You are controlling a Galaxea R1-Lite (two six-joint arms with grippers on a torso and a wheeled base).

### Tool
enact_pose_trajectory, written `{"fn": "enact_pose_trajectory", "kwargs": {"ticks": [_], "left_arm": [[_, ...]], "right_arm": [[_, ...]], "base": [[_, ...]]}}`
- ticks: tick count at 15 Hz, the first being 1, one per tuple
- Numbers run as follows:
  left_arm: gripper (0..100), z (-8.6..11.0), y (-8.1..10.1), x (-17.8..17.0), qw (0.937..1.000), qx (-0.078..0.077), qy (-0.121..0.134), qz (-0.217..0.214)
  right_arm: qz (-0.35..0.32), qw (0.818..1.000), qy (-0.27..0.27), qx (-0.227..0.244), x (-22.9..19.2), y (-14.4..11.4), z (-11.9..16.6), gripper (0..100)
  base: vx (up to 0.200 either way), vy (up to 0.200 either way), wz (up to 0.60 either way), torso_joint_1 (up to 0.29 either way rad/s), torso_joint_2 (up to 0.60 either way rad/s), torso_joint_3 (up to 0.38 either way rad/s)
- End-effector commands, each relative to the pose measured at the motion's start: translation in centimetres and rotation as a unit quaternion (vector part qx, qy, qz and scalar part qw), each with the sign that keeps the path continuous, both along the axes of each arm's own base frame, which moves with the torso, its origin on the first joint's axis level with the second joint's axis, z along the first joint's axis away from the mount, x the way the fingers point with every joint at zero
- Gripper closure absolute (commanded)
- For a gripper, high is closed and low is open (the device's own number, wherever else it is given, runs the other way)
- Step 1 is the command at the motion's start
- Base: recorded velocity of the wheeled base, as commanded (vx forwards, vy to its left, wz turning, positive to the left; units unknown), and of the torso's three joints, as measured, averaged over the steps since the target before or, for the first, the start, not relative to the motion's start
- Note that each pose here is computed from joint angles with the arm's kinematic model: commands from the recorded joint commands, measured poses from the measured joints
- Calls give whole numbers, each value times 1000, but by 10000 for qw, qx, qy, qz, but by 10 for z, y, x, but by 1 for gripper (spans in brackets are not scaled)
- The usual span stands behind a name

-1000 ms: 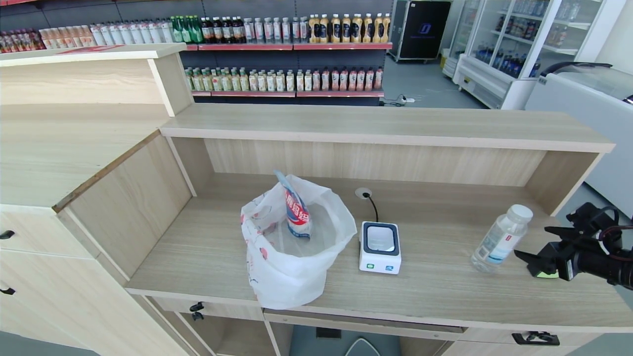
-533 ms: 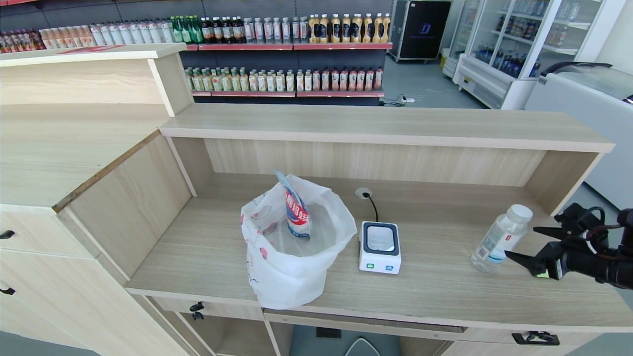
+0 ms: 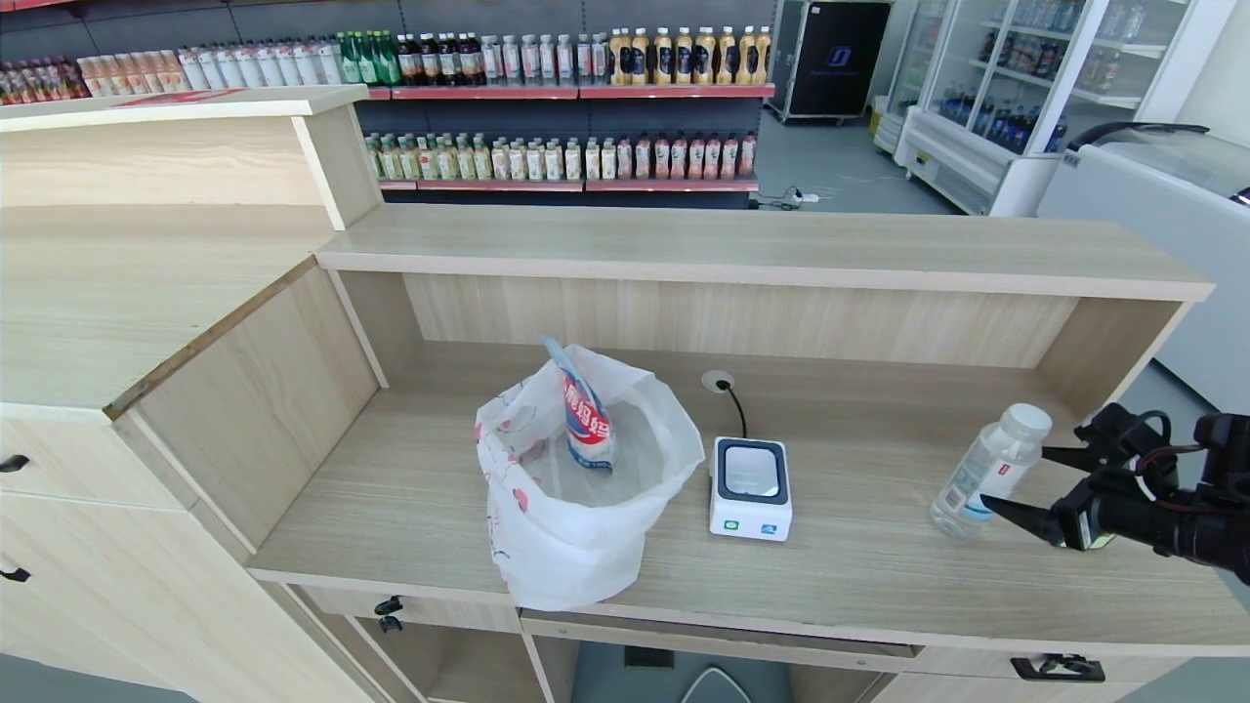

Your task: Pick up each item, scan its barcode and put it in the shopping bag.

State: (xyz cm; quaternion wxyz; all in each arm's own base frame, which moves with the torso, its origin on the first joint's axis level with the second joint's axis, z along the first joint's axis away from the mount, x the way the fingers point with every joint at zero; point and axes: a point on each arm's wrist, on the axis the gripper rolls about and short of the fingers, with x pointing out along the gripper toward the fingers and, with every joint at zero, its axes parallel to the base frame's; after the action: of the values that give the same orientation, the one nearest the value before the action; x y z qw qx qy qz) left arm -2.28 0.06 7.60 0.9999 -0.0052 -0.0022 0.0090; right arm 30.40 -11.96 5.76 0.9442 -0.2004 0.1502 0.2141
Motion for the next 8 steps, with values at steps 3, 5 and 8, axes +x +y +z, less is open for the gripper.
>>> {"fn": "enact_pose_trajectory", "kwargs": {"ticks": [3,5,8], "left_arm": [[0,0,0,0,10000,-2,-9,2],[0,0,0,0,10000,-2,-2,2],[0,0,0,0,10000,-2,-9,2]], "right_arm": [[41,10000,30,18,4,1,-6,0],[78,10000,21,18,7,2,-7,0],[116,9999,-102,58,15,5,-8,0]], "base": [[0,0,0,0,0,0],[0,0,0,0,0,0],[0,0,0,0,0,0]]}}
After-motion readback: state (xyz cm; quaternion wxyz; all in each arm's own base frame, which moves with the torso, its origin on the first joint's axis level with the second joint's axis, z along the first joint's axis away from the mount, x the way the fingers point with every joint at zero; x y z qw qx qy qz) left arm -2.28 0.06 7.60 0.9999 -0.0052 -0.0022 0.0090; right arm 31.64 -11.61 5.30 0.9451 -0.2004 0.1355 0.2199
